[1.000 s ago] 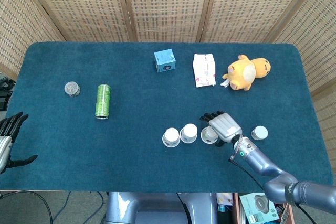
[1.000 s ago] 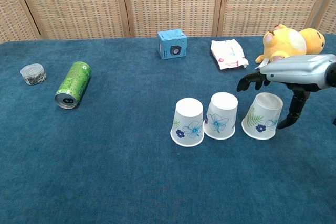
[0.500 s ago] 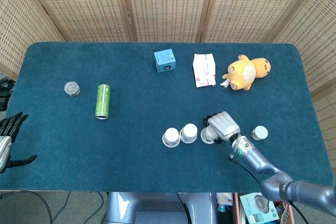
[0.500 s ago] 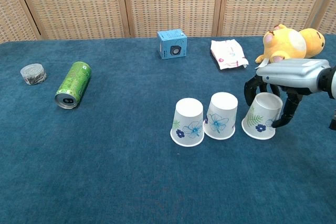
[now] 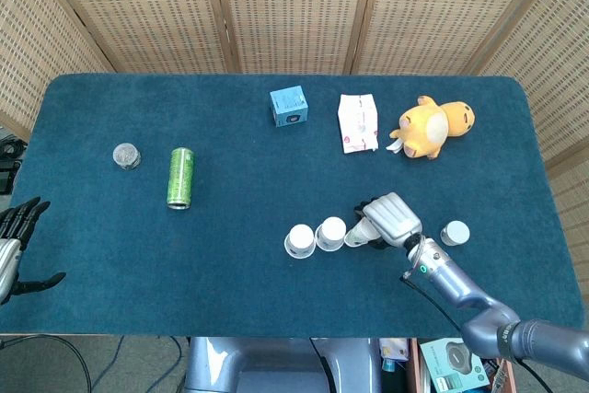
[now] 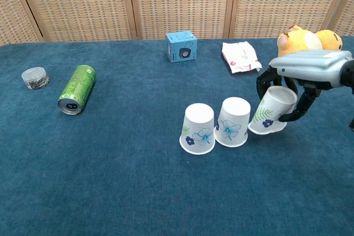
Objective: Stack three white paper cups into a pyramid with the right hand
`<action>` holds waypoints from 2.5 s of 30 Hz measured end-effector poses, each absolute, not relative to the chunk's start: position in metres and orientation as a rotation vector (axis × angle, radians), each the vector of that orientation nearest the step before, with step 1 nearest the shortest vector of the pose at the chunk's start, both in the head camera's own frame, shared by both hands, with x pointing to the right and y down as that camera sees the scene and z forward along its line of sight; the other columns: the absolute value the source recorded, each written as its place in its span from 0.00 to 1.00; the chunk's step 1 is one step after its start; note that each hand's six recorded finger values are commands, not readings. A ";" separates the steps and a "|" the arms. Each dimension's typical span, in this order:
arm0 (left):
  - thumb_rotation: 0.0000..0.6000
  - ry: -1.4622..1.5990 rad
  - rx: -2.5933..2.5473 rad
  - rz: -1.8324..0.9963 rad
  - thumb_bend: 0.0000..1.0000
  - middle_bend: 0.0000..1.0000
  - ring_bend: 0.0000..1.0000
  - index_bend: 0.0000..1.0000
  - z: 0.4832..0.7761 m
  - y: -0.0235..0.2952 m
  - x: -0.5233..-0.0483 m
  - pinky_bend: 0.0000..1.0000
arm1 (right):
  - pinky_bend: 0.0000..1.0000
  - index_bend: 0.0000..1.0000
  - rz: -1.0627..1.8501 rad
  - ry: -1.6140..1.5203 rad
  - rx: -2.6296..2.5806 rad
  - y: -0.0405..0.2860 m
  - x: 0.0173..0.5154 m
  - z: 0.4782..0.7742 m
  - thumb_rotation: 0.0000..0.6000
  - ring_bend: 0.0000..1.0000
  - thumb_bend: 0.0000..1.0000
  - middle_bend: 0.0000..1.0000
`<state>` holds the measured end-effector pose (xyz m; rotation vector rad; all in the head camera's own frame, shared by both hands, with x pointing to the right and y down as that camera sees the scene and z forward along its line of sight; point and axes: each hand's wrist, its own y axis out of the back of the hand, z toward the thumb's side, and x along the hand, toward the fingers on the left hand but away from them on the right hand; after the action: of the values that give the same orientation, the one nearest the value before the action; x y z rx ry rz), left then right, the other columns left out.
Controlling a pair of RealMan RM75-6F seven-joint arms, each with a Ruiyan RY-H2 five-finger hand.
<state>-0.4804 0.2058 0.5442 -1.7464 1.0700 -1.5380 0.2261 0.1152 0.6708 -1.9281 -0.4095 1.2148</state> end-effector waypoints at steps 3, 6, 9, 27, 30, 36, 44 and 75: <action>1.00 1.066 -1.751 -1.542 0.06 0.00 0.00 0.00 0.545 0.206 -0.481 0.00 | 0.58 0.53 1.162 -0.424 -1.923 0.112 0.219 0.650 1.00 0.51 0.44 0.58; 1.00 1.064 -1.755 -1.544 0.06 0.00 0.00 0.00 0.546 0.205 -0.481 0.00 | 0.58 0.53 1.107 -0.427 -1.907 0.110 0.213 0.626 1.00 0.51 0.45 0.58; 1.00 1.066 -1.757 -1.543 0.06 0.00 0.00 0.00 0.546 0.205 -0.481 0.00 | 0.58 0.53 1.064 -0.424 -1.882 0.108 0.207 0.605 1.00 0.51 0.45 0.58; 1.00 1.076 -1.764 -1.547 0.06 0.00 0.00 0.00 0.546 0.204 -0.484 0.00 | 0.58 0.53 0.914 -0.342 -1.847 0.117 0.102 0.584 1.00 0.51 0.44 0.57; 1.00 1.077 -1.765 -1.549 0.06 0.00 0.00 0.00 0.546 0.204 -0.485 0.00 | 0.58 0.53 0.943 -0.326 -1.844 0.119 0.095 0.598 1.00 0.51 0.44 0.57; 1.00 1.073 -1.769 -1.549 0.06 0.00 0.00 0.00 0.547 0.204 -0.484 0.00 | 0.58 0.53 0.990 -0.330 -1.823 0.115 0.096 0.610 1.00 0.51 0.44 0.56; 1.00 1.070 -1.768 -1.549 0.06 0.00 0.00 0.00 0.547 0.204 -0.484 0.00 | 0.58 0.53 1.033 -0.327 -1.810 0.112 0.107 0.614 1.00 0.51 0.44 0.56; 1.00 1.066 -1.769 -1.554 0.06 0.00 0.00 0.00 0.548 0.204 -0.483 0.00 | 0.58 0.53 1.097 -0.270 -1.781 0.108 0.121 0.618 1.00 0.49 0.44 0.49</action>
<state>-0.4830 0.2043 0.5477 -1.7686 1.0665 -1.5541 0.1206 0.1075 0.6184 -1.7808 -0.2702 1.0973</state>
